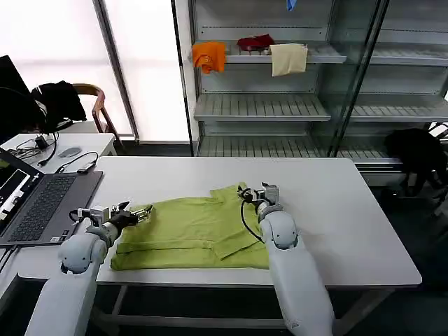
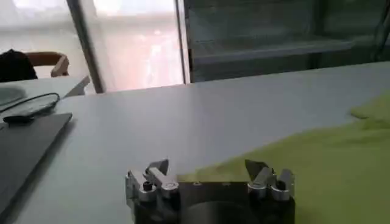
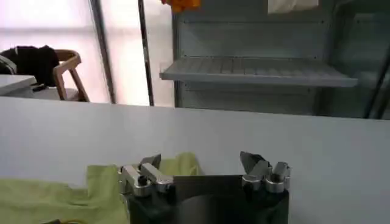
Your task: Fold and organize the clothes.
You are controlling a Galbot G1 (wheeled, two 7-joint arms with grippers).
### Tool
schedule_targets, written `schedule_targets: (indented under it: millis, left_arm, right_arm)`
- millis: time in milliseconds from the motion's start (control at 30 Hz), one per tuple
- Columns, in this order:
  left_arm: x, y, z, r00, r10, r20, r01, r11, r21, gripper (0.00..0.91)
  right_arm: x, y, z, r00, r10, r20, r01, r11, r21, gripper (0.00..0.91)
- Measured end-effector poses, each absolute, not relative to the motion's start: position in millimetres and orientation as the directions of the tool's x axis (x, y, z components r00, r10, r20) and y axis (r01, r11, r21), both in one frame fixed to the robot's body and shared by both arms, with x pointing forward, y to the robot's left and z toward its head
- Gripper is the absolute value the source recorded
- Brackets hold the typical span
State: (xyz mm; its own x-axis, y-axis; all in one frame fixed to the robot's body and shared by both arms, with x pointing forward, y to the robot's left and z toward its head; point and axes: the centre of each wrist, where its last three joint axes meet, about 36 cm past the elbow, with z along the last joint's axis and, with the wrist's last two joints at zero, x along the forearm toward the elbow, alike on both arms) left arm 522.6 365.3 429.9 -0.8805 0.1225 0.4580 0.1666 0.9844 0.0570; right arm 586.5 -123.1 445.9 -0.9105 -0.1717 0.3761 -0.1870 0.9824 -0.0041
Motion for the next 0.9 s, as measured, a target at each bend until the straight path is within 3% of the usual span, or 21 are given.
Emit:
schedule_targets:
  millis: [100, 233, 333, 367, 433, 467, 900]
  left_arm:
    - [524, 365, 429, -0.878, 0.127, 0.462, 0.172, 0.984, 0.056, 0.161]
    - [525, 364, 427, -0.875, 0.131, 0.466, 0.177, 0.983, 0.055, 0.081]
    - [525, 363, 426, -0.873, 0.137, 0.468, 0.181, 0.982, 0.051, 0.060]
    - [525, 362, 426, -0.872, 0.138, 0.469, 0.183, 0.982, 0.050, 0.050]
    - [525, 362, 425, -0.871, 0.143, 0.470, 0.186, 0.981, 0.048, 0.030]
    - [525, 362, 425, -0.871, 0.143, 0.470, 0.187, 0.981, 0.048, 0.020]
    - [524, 361, 425, -0.868, 0.161, 0.470, 0.205, 0.978, 0.045, 0.010]
  right_arm:
    - [590, -123, 440, -0.904, -0.170, 0.393, -0.189, 0.982, -0.011, 0.856]
    - [593, -123, 434, -0.896, -0.168, 0.411, -0.191, 0.981, -0.016, 0.746]
    - [594, -123, 430, -0.891, -0.169, 0.422, -0.196, 0.980, -0.020, 0.453]
    - [594, -123, 429, -0.889, -0.171, 0.425, -0.199, 0.980, -0.021, 0.292]
    - [595, -122, 427, -0.887, -0.174, 0.428, -0.203, 0.979, -0.023, 0.151]
    - [595, -122, 427, -0.886, -0.176, 0.429, -0.206, 0.978, -0.023, 0.020]
    - [591, -121, 423, -0.880, -0.197, 0.433, -0.220, 0.975, -0.003, 0.000]
